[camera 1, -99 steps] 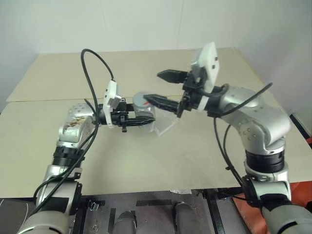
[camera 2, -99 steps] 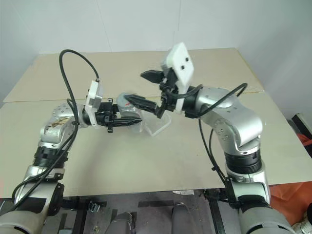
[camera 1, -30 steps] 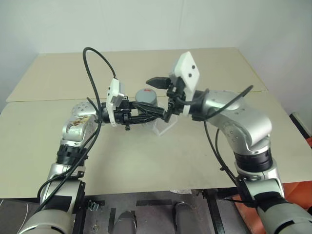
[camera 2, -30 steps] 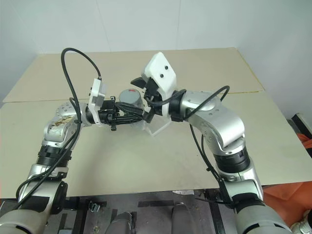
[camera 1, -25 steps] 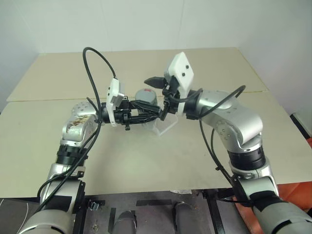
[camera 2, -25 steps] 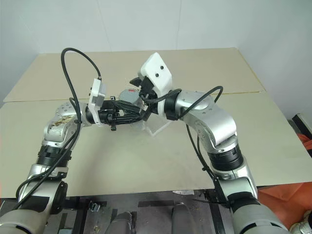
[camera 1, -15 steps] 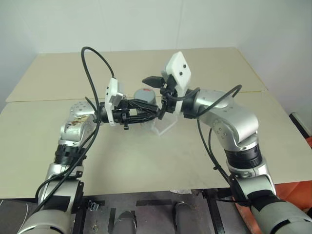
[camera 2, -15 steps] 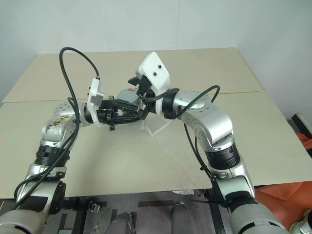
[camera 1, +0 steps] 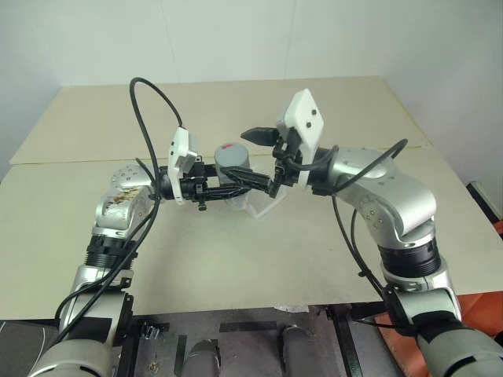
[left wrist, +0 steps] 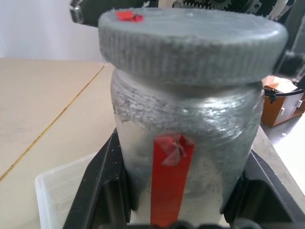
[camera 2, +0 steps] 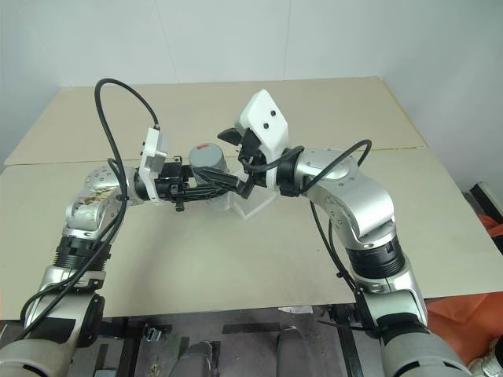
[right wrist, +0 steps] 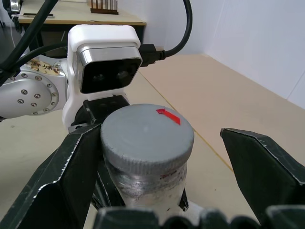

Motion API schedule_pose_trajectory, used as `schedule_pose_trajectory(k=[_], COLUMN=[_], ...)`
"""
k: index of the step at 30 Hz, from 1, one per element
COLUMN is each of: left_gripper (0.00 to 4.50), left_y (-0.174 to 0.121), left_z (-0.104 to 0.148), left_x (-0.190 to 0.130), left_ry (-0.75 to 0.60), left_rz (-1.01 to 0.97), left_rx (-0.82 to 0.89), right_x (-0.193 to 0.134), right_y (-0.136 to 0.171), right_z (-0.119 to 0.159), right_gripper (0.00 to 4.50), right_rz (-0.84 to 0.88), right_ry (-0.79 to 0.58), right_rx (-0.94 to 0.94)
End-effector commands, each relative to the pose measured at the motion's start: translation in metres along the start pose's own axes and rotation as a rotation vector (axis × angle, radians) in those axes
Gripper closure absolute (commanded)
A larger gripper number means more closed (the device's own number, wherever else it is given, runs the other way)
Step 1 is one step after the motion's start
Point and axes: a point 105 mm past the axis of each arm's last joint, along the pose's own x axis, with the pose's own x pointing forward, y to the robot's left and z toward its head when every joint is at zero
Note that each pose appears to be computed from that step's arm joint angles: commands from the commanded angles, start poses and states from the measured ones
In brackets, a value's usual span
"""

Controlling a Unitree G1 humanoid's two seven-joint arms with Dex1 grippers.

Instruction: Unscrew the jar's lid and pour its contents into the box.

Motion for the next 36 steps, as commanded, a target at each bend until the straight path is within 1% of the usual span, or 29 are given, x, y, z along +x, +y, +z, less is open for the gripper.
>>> schedule_pose_trajectory(k=[1, 17, 26, 31, 36], left_gripper=[2.57, 2.57, 2.57, 2.57, 2.57], left_y=[-0.006, -0.007, -0.006, -0.001, -0.001], left_z=[0.014, 0.014, 0.013, 0.011, 0.008], left_x=[-0.003, -0.004, -0.005, -0.004, -0.002], left_ry=[-0.014, -0.009, -0.007, -0.005, -0.004], left_rz=[-0.032, -0.036, -0.034, 0.001, 0.000], left_rx=[0.065, 0.067, 0.064, 0.069, 0.070], right_x=[-0.023, -0.036, -0.042, -0.048, -0.042], right_y=[-0.029, -0.037, -0.030, -0.011, 0.003], right_z=[0.011, 0.007, 0.002, 0.010, 0.022], right_gripper=[0.03, 0.03, 0.03, 0.03, 0.03], right_rz=[-0.149, -0.184, -0.149, -0.050, 0.002], right_ry=[-0.034, -0.018, 0.011, -0.016, -0.061], right_rx=[-0.032, -0.033, -0.043, -0.050, -0.037])
